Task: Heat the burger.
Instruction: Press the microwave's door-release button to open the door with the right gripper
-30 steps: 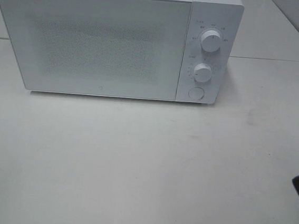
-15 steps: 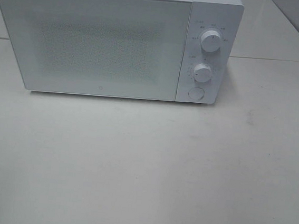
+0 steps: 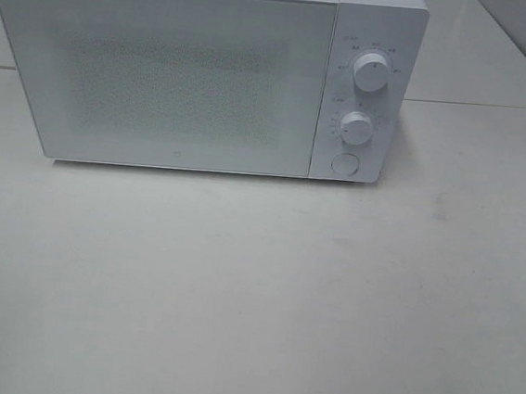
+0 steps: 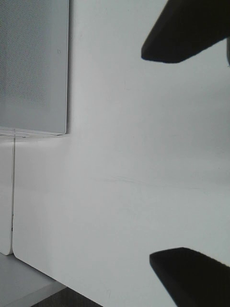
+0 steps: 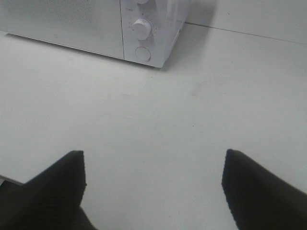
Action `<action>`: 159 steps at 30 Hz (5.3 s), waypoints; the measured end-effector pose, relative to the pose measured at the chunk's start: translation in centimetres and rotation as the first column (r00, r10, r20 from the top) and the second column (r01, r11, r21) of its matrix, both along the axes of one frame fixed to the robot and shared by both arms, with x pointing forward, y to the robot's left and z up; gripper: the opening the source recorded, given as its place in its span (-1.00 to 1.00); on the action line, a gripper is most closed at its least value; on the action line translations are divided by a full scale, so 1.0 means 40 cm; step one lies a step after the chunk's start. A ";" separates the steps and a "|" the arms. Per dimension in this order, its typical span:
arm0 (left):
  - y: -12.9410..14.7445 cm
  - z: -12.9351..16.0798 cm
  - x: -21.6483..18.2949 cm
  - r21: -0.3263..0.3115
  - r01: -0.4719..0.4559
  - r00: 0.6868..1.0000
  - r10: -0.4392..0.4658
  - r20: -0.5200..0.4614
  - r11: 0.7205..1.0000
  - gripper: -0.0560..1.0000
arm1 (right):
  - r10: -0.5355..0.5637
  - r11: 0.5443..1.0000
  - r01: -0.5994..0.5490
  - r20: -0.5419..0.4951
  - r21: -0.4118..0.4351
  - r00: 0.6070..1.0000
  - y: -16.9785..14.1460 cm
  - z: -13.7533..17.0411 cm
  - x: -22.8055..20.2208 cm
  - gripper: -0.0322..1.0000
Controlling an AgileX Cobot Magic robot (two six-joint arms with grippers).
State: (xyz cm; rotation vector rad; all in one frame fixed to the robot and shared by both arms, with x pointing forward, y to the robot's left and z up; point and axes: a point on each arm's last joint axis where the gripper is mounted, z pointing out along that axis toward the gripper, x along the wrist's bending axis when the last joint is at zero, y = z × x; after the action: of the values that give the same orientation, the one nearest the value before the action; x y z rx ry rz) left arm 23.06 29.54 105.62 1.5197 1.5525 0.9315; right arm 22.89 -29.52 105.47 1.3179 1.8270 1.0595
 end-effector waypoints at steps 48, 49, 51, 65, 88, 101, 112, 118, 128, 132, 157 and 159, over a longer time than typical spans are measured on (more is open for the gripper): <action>0.000 0.000 0.000 0.000 0.000 1.000 0.000 0.000 1.000 0.98 | -0.061 0.996 0.053 0.099 0.076 0.993 0.053 0.076 0.284 0.54; 0.000 0.000 0.000 0.000 0.000 1.000 0.000 0.000 1.000 0.98 | -0.062 0.996 0.055 0.099 0.076 0.993 0.054 0.075 0.294 0.54; 0.000 0.000 0.000 0.000 0.000 1.000 0.000 0.000 1.000 0.98 | -0.065 0.995 0.057 0.102 0.077 0.993 0.058 0.072 0.317 0.54; 0.000 0.000 0.000 0.000 0.000 1.000 0.000 0.000 1.000 0.98 | -0.084 0.995 0.079 0.077 0.067 0.993 0.087 0.012 0.477 0.54; 0.000 0.000 0.000 0.000 0.000 1.000 0.000 0.000 1.000 0.98 | -0.251 0.960 0.213 0.224 0.180 0.942 0.091 -0.165 0.614 0.54; 0.000 0.000 0.000 0.000 0.000 1.000 0.000 0.000 1.000 0.98 | -0.185 0.981 0.160 0.279 0.111 0.942 0.208 -0.253 0.604 0.54; 0.000 0.000 0.000 0.000 0.000 1.000 0.000 0.000 1.000 0.98 | -0.174 0.983 0.152 0.277 0.099 0.945 0.290 -0.314 0.575 0.54; 0.000 0.000 0.000 0.000 0.000 1.000 0.000 0.000 1.000 0.98 | -0.156 0.987 0.143 0.238 0.073 0.959 0.322 -0.348 0.564 0.54; 0.000 0.000 0.000 0.000 0.000 1.000 0.000 0.000 1.000 0.98 | -0.137 0.990 0.125 0.220 0.068 0.966 0.367 -0.368 0.559 0.54; 0.000 0.000 0.000 0.000 0.000 1.000 0.000 0.000 1.000 0.98 | -0.153 0.986 0.135 0.207 0.098 0.966 0.367 -0.370 0.559 0.52; 0.000 0.000 0.000 0.000 0.000 1.000 0.000 0.000 1.000 0.98 | -0.390 0.226 0.474 -0.367 0.851 0.844 0.368 -0.376 0.557 -0.11; 0.000 0.000 0.000 0.000 0.000 1.000 0.000 0.000 1.000 0.98 | -0.374 0.113 0.494 -0.424 0.862 0.825 0.368 -0.376 0.557 -0.26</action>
State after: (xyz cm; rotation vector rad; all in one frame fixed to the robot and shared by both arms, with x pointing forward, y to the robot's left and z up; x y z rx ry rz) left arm 23.06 29.54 105.62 1.5197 1.5525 0.9315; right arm 45.16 -14.80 90.42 2.4436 0.4524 1.8530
